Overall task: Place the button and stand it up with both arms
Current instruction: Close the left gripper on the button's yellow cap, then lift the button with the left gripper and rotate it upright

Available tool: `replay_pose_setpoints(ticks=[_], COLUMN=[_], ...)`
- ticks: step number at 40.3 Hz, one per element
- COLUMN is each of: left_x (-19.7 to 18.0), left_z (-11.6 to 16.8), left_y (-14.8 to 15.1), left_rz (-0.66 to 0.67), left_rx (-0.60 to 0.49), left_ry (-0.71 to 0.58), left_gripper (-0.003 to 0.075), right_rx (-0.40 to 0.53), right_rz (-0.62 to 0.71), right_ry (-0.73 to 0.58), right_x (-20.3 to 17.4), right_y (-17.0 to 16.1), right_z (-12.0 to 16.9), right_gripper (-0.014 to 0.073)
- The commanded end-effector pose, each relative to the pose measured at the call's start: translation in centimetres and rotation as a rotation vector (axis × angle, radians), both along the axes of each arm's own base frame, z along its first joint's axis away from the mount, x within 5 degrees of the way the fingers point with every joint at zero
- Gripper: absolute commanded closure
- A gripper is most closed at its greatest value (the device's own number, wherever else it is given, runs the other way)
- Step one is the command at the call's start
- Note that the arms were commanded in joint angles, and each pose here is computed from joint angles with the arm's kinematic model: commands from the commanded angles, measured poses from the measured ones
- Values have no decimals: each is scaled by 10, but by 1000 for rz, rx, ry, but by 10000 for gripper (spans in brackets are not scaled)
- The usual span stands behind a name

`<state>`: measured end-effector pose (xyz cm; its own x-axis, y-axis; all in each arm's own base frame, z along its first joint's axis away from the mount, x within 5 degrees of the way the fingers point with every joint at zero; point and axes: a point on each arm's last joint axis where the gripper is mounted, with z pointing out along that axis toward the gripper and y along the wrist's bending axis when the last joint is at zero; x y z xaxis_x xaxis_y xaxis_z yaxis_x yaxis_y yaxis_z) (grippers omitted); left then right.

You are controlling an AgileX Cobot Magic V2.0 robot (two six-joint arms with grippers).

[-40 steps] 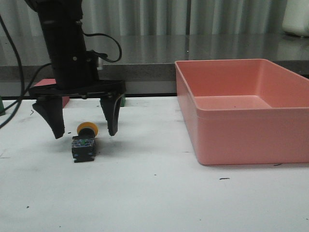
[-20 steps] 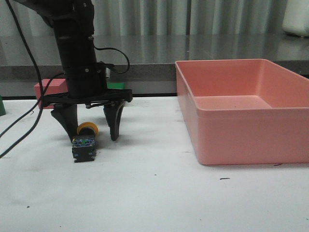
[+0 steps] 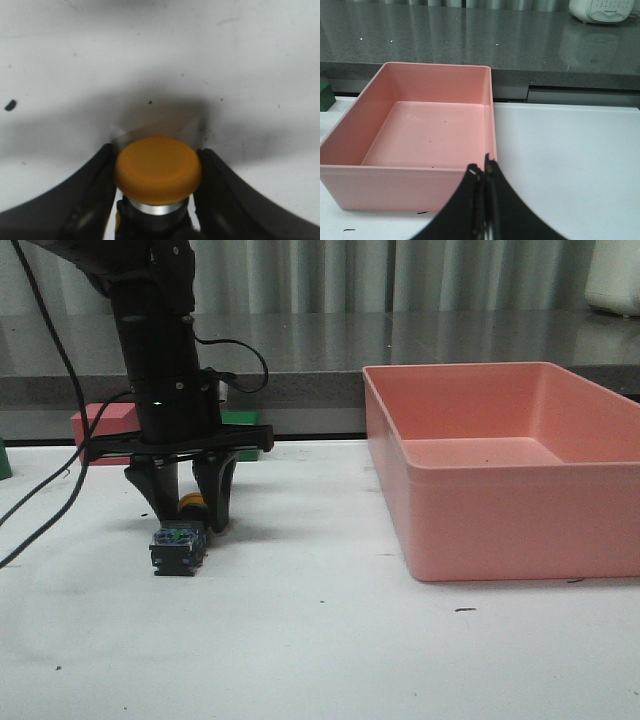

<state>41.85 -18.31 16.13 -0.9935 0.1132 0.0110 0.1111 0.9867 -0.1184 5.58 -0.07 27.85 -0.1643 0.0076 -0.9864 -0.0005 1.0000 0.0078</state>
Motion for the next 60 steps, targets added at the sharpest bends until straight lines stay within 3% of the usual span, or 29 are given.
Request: replay_pose_setpoints(ticks=[1,7,12,17,25,33,41,60], left_x=[-4,-5,-10,-23,-59,-98,-128,-126], left_z=[34,45,72,107,129,116,83,27], left_y=[4,5,9,18,47,79,88,86], left_rz=[-11,-63,-70,-58,-46,14,13,12], left_rx=[-8,-13,-23,-69,-128,-222,-319,-345], left_ry=[-35,-67,-193,-432,-819,-1135,-1399,-1428], left_gripper=[554,554,554,554,554,554,554,554], right_rx=[-24,-24,-24,-24,-24,-24,-24,-24], right_rz=[-2,-2,-2,-2,-2,-2,-2,-2], right_ry=[-104,-104,-104,-104,-104,-104,-104,-104], right_x=[0,0,0,0,0,0,0,0], right_y=[0,0,0,0,0,0,0,0], right_z=[16,16,16,16,16,16,16,16], right_gripper=[657,657,657,657,657,657,657,657])
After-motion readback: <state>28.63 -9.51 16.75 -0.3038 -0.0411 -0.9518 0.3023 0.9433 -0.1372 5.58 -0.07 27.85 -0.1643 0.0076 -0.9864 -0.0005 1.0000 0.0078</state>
